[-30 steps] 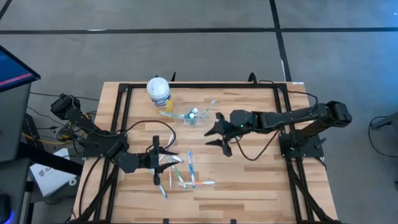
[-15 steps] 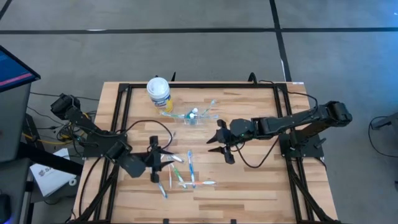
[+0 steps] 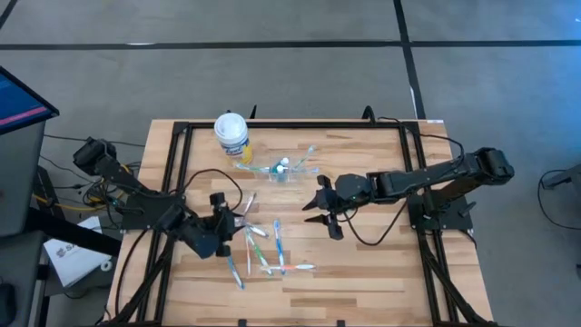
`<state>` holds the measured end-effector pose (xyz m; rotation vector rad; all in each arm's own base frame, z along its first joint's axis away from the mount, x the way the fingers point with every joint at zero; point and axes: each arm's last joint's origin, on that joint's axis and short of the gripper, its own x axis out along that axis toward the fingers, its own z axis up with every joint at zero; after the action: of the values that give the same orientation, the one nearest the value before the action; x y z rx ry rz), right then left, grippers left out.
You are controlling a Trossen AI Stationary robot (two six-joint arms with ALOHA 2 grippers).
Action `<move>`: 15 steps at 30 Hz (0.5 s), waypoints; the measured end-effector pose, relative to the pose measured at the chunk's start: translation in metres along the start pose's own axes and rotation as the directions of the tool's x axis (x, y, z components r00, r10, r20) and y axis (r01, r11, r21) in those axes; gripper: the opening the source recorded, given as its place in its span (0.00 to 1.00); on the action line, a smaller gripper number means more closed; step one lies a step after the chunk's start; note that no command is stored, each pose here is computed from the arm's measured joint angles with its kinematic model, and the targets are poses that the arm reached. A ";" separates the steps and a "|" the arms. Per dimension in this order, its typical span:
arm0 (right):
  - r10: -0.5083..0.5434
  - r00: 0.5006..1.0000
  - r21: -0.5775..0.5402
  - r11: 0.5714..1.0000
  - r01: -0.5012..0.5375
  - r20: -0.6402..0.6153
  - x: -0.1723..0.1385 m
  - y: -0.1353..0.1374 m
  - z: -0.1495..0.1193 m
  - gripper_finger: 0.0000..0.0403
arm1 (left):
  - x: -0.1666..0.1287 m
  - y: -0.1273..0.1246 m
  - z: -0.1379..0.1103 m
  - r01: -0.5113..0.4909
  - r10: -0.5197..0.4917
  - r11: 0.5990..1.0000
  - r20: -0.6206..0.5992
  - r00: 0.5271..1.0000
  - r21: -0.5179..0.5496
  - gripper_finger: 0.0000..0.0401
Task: Pick & Place toothbrushing station
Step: Put the purple toothbrush into the transparent organizer
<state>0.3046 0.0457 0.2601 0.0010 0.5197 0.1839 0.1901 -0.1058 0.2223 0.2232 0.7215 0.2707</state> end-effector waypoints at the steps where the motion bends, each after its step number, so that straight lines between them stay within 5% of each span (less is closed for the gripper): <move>1: 0.000 1.000 0.000 1.000 0.000 0.000 0.000 0.000 0.000 0.38 | 0.002 0.002 -0.001 0.003 -0.003 1.000 -0.020 1.000 0.000 0.33; 15: 0.000 1.000 -0.005 1.000 0.000 0.000 0.000 0.000 0.000 0.36 | 0.036 0.023 -0.045 0.004 -0.020 0.998 -0.255 0.967 -0.062 0.39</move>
<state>0.3046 0.0457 0.2601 -0.0034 0.5193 0.1851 0.1813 -0.0677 0.1739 0.1265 0.9686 0.3129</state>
